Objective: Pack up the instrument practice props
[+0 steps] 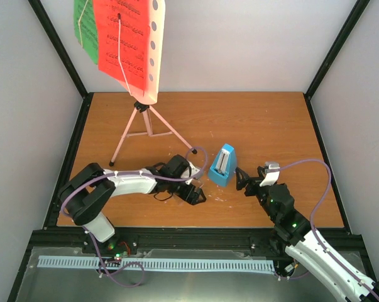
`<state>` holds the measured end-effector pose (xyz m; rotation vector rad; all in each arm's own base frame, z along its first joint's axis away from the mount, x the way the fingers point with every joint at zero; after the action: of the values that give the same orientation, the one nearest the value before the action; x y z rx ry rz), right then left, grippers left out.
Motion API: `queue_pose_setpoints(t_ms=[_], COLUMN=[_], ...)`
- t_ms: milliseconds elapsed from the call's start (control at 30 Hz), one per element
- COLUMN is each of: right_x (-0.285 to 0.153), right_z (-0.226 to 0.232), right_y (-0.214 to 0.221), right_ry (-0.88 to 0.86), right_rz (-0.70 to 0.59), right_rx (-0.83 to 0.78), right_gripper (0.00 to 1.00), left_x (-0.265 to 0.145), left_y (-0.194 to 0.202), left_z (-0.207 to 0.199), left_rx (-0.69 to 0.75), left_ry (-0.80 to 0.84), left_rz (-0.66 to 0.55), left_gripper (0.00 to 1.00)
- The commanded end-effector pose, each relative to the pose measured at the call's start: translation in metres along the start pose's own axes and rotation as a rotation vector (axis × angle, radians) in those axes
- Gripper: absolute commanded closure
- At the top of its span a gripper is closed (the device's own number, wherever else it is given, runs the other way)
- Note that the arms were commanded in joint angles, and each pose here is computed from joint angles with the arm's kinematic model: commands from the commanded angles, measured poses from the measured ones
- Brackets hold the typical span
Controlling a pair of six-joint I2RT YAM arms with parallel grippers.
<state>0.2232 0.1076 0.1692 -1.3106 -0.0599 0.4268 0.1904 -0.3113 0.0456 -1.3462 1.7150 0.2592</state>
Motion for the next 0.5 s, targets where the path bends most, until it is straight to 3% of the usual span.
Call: queue_pose_setpoints(t_ms=[0, 200, 467], right_x=[0.000, -0.002, -0.002], right_z=[0.000, -0.001, -0.006], right_y=[0.002, 0.000, 0.002], right_ry=[-0.006, -0.005, 0.022], right_rz=[-0.005, -0.012, -0.016], right_rx=[0.017, 0.022, 0.052], right_gripper=[0.00, 0.00, 0.00], left_x=[0.008, -0.003, -0.026], left_y=[0.013, 0.007, 0.028], left_z=[-0.011, -0.006, 0.021], left_rx=[0.007, 0.007, -0.006], left_ry=[-0.037, -0.117, -0.295], left_rz=[0.057, 0.014, 0.025], left_gripper=[0.15, 0.16, 0.30])
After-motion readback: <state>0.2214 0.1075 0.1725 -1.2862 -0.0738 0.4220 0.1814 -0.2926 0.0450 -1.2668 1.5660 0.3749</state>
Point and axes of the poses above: each gripper's point midway between its finger pads, its own x axis out along the fingers, its own z axis along the line the jaws close on, y = z × x, the point moved 1 cm from there along -x, back along the fingers, and after that the axes turned 6 degrees about -x, right-handed, at the moved point
